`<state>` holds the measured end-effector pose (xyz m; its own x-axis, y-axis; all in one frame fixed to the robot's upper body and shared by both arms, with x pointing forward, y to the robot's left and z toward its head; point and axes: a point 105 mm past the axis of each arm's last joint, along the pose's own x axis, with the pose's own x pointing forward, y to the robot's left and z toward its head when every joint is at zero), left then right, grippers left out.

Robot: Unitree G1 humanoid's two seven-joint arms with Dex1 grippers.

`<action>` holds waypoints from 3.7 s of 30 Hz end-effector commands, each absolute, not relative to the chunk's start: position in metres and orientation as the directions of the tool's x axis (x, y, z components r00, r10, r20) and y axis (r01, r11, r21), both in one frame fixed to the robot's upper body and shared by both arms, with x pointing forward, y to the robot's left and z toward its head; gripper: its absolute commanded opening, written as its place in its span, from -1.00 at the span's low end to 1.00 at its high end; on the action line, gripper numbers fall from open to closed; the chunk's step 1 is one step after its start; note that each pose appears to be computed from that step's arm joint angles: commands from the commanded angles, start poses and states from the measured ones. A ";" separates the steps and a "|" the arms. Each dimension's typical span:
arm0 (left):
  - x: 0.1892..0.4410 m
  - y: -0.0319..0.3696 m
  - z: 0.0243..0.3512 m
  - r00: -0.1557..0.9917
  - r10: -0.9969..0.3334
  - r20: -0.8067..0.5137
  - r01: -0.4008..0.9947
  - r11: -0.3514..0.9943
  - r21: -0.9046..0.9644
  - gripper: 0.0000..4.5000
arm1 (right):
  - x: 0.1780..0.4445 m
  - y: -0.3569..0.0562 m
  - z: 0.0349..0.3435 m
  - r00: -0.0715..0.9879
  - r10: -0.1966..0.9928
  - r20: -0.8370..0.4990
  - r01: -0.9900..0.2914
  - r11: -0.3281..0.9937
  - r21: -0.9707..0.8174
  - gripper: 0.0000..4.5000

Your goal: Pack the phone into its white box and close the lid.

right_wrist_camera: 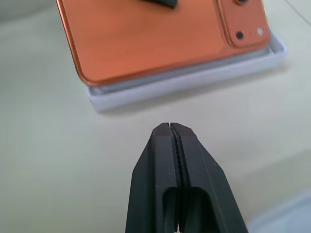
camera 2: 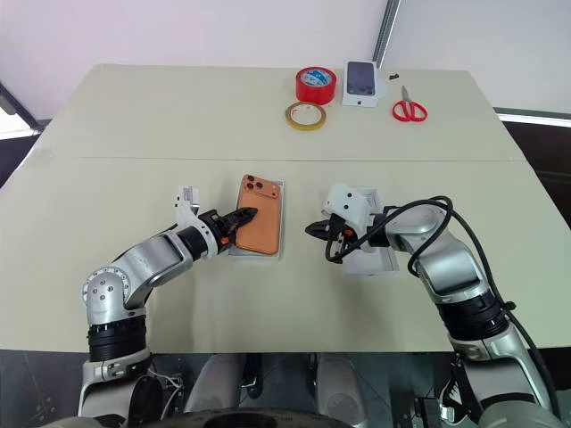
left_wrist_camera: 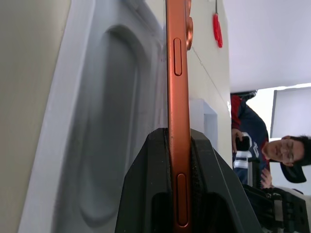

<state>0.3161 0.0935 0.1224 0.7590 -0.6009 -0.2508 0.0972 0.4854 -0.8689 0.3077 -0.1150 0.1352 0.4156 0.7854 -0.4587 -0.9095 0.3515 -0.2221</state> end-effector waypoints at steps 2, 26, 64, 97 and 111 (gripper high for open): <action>0.320 0.093 0.139 0.766 -0.615 -0.189 0.163 0.470 -0.868 -0.98 | 0.310 -0.118 0.154 0.451 0.798 -0.401 -0.890 0.364 -0.275 -1.00; 0.321 0.084 0.141 0.734 -0.653 -0.188 0.224 0.494 -0.840 0.24 | 0.314 -0.116 0.154 0.462 0.803 -0.376 -0.881 0.365 -0.303 -1.00; 0.353 0.128 0.120 0.724 -0.481 -0.494 0.600 0.793 0.108 -0.98 | 0.361 -0.060 0.125 0.625 0.565 -0.539 -0.776 0.370 -0.511 -1.00; 0.298 -0.056 0.119 0.326 -0.847 -0.419 0.905 0.408 -0.122 -0.98 | 0.305 -0.181 0.120 0.649 0.323 -0.688 -0.747 0.437 -0.500 -1.00; 0.339 0.012 0.133 0.531 -0.754 -0.387 0.796 0.601 -0.080 -0.98 | 0.304 -0.221 0.172 0.695 0.314 -0.646 -0.699 0.504 -0.507 -1.00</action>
